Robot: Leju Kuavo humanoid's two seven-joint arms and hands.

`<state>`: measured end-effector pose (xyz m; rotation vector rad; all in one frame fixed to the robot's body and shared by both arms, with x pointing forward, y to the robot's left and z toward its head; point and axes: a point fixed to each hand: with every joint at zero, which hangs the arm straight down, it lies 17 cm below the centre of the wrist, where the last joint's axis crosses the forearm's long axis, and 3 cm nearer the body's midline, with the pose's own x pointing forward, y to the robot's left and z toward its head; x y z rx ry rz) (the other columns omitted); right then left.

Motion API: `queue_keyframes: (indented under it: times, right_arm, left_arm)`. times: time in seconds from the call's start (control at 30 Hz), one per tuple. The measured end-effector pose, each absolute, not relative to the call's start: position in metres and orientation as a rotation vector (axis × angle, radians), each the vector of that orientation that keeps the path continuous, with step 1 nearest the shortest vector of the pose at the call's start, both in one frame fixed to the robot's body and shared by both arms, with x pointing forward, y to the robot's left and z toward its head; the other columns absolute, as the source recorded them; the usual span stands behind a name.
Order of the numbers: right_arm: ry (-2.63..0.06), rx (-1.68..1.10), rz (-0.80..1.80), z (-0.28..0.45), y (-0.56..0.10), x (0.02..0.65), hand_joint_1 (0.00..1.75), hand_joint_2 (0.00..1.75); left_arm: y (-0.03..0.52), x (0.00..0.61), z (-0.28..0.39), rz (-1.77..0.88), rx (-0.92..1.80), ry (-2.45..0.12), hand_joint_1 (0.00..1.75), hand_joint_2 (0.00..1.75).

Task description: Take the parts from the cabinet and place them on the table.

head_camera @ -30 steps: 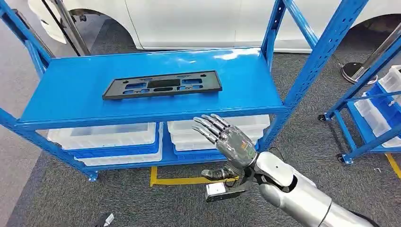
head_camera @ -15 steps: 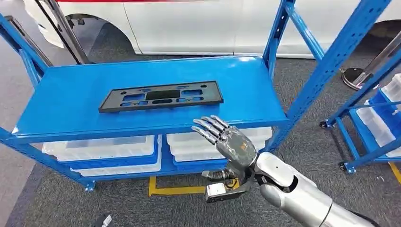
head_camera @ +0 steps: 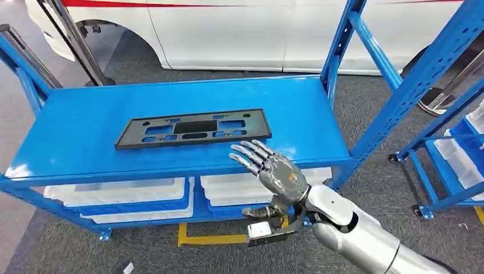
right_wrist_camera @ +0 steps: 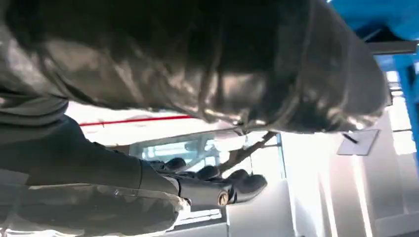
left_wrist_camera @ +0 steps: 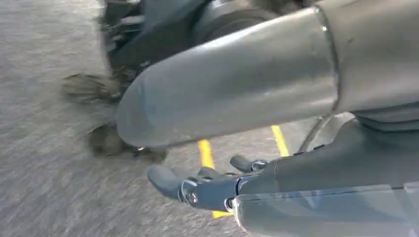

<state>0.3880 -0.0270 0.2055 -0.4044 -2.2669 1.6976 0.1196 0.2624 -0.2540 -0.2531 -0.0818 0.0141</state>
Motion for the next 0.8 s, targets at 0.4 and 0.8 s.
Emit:
queue_keyframes:
  times: [0.4,0.8]
  right_arm:
    - [-2.259,-0.388,1.708,0.2064,-0.0223,0.3880,0.00,0.00]
    - [-2.261,-0.384,1.700,0.2084,-0.0196,0.3880,0.00,0.00]
  left_arm:
    - [0.2642,0.1156,-0.2553,0.026,-0.248,-0.078,0.00,0.00]
    - [0.2626,0.1169,-0.2550,0.022,-0.249,-0.081,0.00,0.00]
